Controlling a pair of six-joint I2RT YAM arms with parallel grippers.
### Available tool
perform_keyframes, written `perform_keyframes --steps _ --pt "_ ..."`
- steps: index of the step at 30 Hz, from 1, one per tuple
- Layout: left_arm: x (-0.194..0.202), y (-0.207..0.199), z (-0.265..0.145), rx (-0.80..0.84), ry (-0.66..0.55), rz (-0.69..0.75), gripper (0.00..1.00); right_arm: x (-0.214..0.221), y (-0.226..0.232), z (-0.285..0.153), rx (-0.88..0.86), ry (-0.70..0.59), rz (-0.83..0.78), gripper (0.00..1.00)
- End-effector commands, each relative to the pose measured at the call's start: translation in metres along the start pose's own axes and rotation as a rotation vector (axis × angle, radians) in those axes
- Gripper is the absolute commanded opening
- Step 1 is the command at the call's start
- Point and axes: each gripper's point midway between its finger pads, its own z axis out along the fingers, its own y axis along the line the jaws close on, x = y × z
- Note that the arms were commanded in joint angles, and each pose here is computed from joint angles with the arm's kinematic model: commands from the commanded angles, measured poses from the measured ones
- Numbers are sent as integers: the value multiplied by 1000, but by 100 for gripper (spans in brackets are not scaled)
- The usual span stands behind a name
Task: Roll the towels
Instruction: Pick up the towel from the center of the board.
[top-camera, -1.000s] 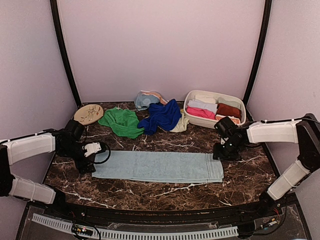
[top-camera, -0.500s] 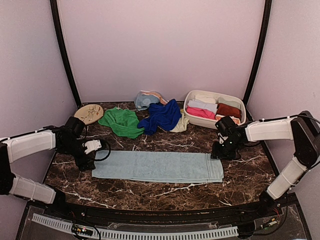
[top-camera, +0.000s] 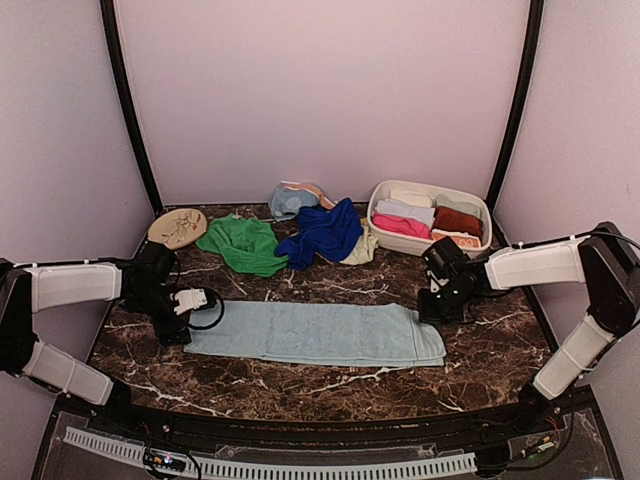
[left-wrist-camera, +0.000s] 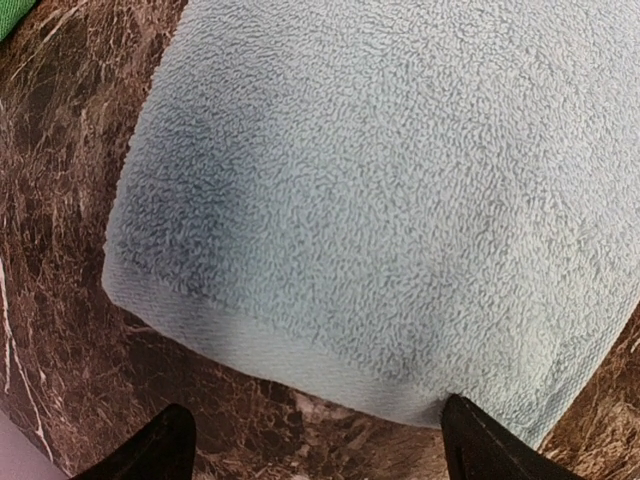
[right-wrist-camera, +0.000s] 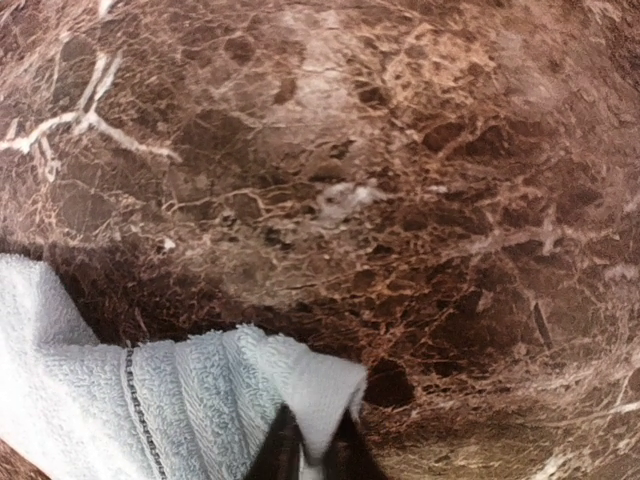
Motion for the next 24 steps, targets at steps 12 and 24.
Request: perform_keyframes --steps 12,24 --pt "-46 -26 -66 196 -244 -60 96 -39 -91 -47 335 -101 145 0" --pt "-41 -25 -67 178 -219 -45 96 -76 -130 -118 512 -178 127 0"
